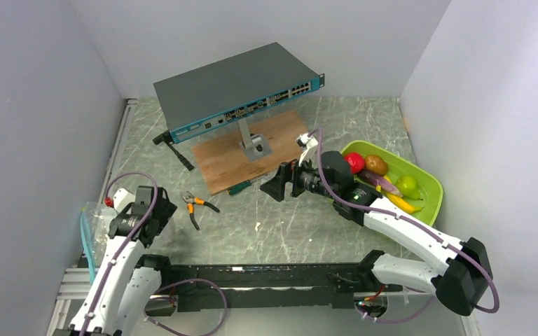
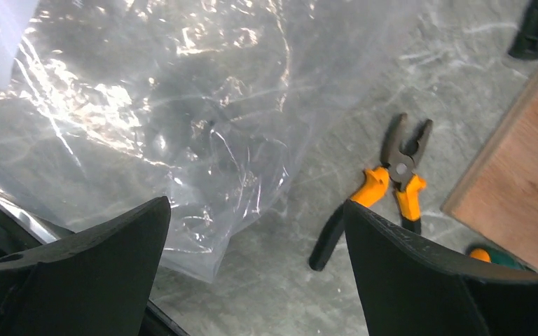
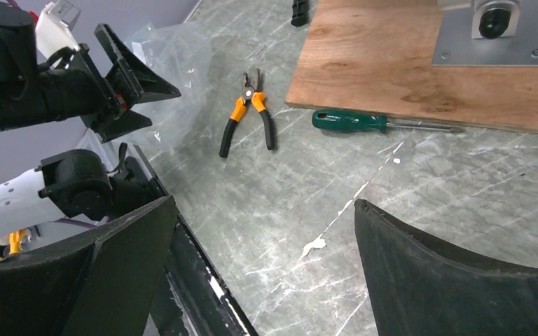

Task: Place the food in the zip-top bag and seal the zipper
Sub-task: Move the zipper food storage bag to the center of the board.

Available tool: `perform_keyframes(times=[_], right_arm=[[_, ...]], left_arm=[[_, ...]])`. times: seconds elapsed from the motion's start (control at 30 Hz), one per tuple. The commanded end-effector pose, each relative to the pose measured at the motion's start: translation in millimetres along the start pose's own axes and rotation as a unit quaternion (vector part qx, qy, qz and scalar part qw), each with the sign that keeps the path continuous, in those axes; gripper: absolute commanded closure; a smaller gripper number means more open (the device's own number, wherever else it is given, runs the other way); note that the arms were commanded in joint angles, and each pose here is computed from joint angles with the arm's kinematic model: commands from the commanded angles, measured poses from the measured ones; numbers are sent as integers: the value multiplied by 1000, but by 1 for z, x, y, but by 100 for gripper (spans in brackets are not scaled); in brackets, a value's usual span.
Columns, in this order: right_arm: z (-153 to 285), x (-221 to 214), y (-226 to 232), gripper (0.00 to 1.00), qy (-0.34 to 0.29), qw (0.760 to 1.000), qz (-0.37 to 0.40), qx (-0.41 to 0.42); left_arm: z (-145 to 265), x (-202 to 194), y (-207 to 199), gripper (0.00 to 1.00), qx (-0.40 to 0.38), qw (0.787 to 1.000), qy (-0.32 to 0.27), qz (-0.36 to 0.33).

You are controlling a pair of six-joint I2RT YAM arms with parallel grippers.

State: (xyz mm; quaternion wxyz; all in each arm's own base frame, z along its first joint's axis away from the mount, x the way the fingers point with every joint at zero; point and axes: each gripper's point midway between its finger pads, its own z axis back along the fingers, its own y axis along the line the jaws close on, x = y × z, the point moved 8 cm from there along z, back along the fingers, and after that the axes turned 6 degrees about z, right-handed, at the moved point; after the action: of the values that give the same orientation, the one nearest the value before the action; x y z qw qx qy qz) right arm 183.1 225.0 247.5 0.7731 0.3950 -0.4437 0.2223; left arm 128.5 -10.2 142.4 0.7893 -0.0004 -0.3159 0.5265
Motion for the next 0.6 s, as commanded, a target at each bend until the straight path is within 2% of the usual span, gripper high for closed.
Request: perform_keyframes(times=[0.0, 0.1, 0.2, 0.27, 0.37, 0.43, 0.57], right_arm=[[1, 7, 6, 0, -30, 999, 3, 19], [-3, 4, 5, 0, -22, 1000, -5, 22], [-5, 3, 4, 0, -23, 999, -8, 21], [-6, 1, 3, 0, -22, 1000, -8, 19], [-8, 0, 2, 0, -21, 1000, -10, 19], [-9, -1, 2, 0, -19, 1000, -11, 18], [-11, -3, -1, 0, -18, 1000, -14, 10]], left_arm=[[-11, 8, -1, 1, 44, 998, -41, 22], [-20, 6, -4, 1, 59, 998, -37, 4], [-25, -3, 2, 1, 105, 994, -11, 27], [-31, -11, 2, 3, 106, 994, 12, 34], [-39, -21, 2, 20, 91, 995, 37, 37], [-42, -25, 1, 35, 77, 995, 49, 33], [-42, -26, -3, 55, 48, 997, 56, 14]])
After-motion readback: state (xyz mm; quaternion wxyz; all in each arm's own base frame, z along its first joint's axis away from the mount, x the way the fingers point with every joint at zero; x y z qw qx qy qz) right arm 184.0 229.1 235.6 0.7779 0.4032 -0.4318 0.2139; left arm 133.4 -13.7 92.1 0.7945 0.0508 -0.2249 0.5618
